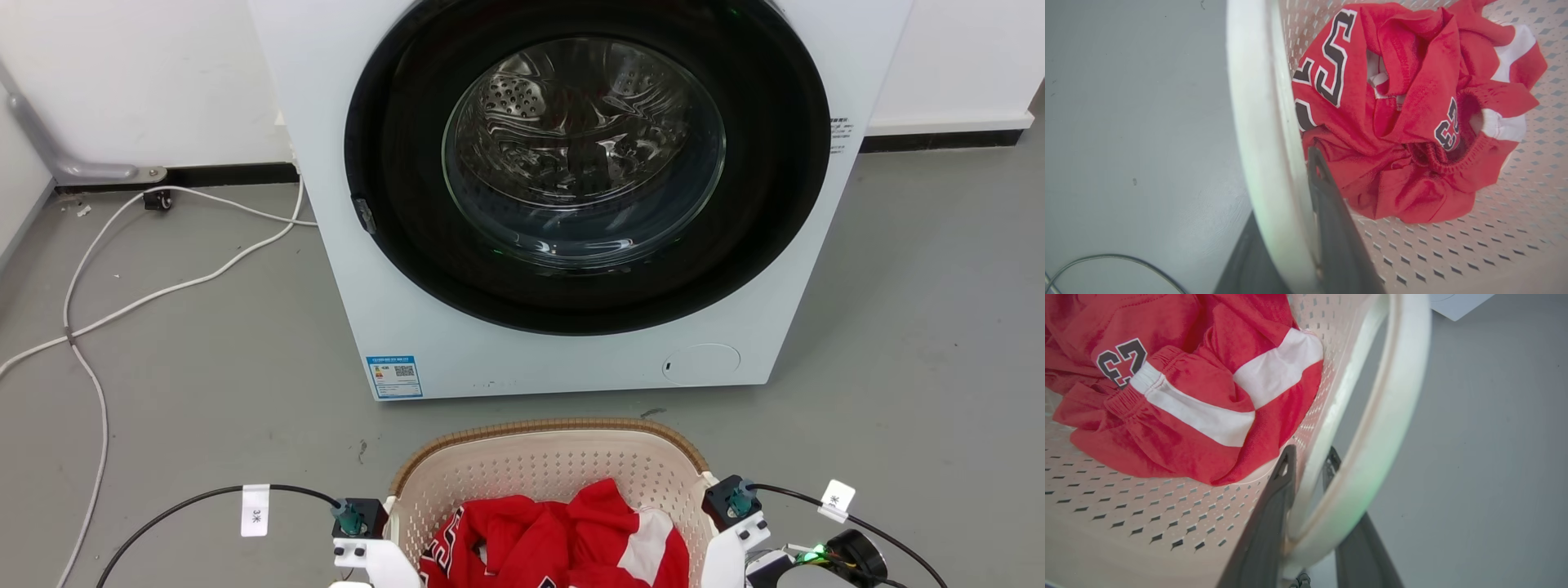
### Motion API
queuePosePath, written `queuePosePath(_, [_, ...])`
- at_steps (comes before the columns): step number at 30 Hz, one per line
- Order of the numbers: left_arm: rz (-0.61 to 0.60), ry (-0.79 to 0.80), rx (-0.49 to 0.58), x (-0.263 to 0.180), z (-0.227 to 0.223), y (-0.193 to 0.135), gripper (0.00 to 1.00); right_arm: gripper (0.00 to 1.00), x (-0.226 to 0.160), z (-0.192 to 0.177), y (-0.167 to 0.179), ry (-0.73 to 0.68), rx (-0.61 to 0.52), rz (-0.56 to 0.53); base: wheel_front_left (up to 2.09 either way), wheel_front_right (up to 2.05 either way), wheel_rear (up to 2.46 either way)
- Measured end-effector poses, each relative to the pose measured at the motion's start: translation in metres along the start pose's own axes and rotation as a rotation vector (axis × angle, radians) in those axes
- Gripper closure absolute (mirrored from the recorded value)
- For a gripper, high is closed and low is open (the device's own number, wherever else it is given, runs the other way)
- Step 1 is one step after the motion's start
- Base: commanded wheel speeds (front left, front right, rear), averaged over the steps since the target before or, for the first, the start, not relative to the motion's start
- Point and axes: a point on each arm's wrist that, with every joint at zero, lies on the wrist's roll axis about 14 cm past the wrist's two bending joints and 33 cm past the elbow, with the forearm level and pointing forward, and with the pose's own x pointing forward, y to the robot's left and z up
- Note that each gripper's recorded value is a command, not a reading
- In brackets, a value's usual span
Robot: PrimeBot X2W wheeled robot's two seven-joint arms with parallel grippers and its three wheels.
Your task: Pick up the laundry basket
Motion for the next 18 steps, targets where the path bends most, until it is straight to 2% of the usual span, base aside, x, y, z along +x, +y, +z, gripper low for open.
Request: queuePosePath(18, [-0.001, -0.008, -0.004, -0.001, -0.0004, 0.0005, 1.0, 1.0, -0.0001, -0.0009, 0.0012, -0.001, 0.002, 0.007, 0.0, 0.0, 0.0])
